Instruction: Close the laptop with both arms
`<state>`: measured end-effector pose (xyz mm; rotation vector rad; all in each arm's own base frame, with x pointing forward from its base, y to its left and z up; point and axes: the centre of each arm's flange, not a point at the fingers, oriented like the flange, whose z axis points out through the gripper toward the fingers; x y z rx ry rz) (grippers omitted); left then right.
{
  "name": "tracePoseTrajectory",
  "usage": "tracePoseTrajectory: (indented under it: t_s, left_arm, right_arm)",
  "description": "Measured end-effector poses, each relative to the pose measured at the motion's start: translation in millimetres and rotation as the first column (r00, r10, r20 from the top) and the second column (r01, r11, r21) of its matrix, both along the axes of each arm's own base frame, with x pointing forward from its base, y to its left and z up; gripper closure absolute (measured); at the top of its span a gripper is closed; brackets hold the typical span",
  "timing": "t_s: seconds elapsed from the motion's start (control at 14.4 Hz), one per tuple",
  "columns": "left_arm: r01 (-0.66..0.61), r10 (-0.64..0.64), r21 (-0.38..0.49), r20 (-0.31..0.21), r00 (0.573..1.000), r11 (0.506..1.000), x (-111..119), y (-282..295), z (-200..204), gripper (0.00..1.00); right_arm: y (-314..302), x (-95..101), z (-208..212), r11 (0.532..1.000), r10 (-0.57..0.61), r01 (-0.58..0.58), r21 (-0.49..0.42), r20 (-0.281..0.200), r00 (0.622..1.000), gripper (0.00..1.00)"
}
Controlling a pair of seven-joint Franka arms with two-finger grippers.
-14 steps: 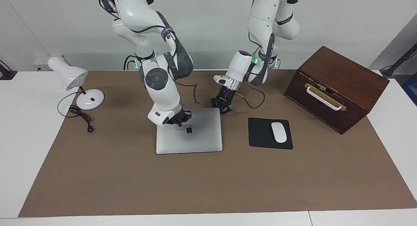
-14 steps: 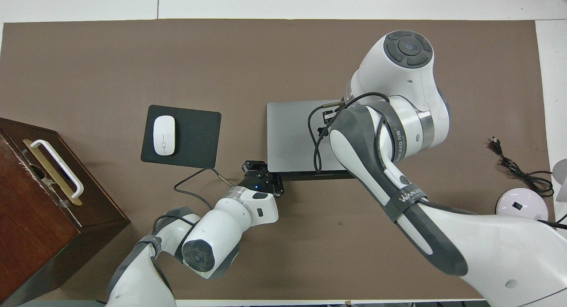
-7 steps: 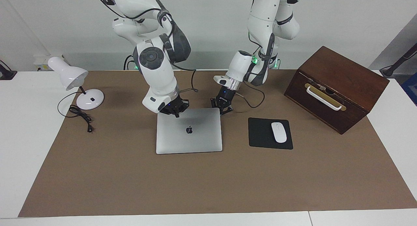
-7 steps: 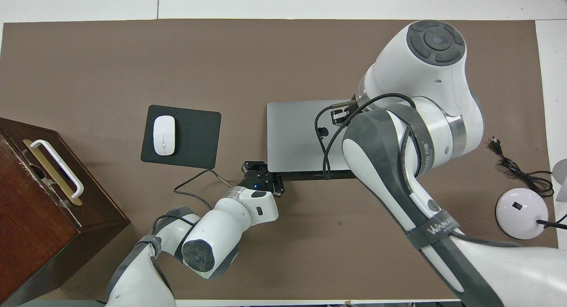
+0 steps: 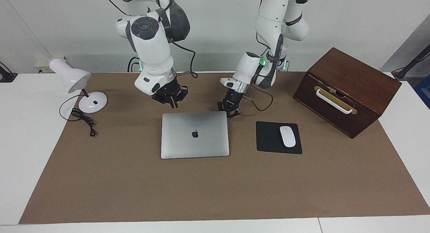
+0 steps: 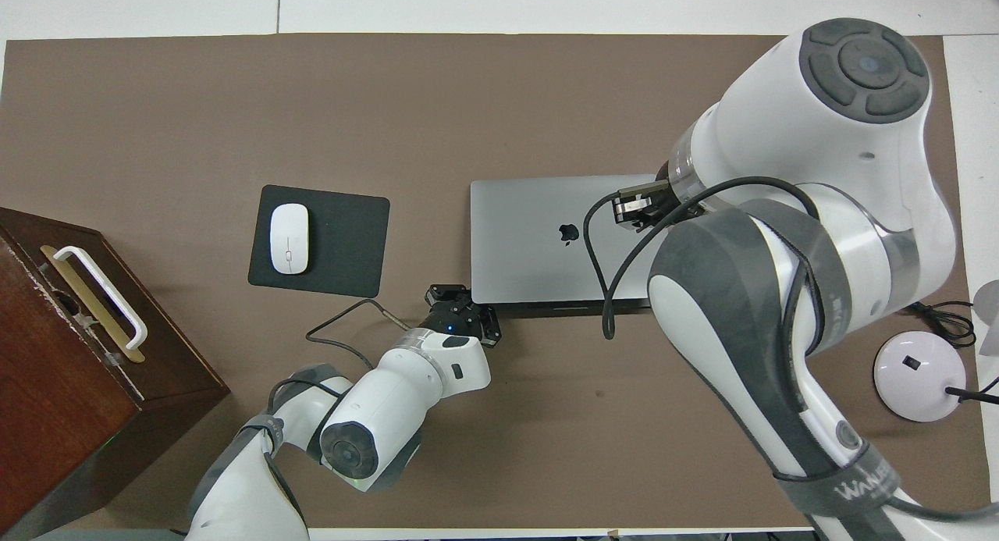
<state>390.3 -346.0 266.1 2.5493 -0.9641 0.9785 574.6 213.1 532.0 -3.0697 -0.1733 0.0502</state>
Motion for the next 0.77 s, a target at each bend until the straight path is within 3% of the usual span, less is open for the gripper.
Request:
tracePoseTrajectory:
  t_s: [0.49,0.77]
  left_arm:
    - [-0.003,0.01,0.068,-0.1,0.995,0.998,-4,4,24,0.99]
    - [-0.01,0.022,0.086,-0.14,0.99,0.996,-6,6,50,0.99]
  right_arm:
    - [-8,-10.4,18,0.999,0.009,-0.009,-0.047,0.01,1.0,0.0]
    - [-24,-14.3,31,0.998,-0.013,0.014,-0.055,0.009,1.0,0.0]
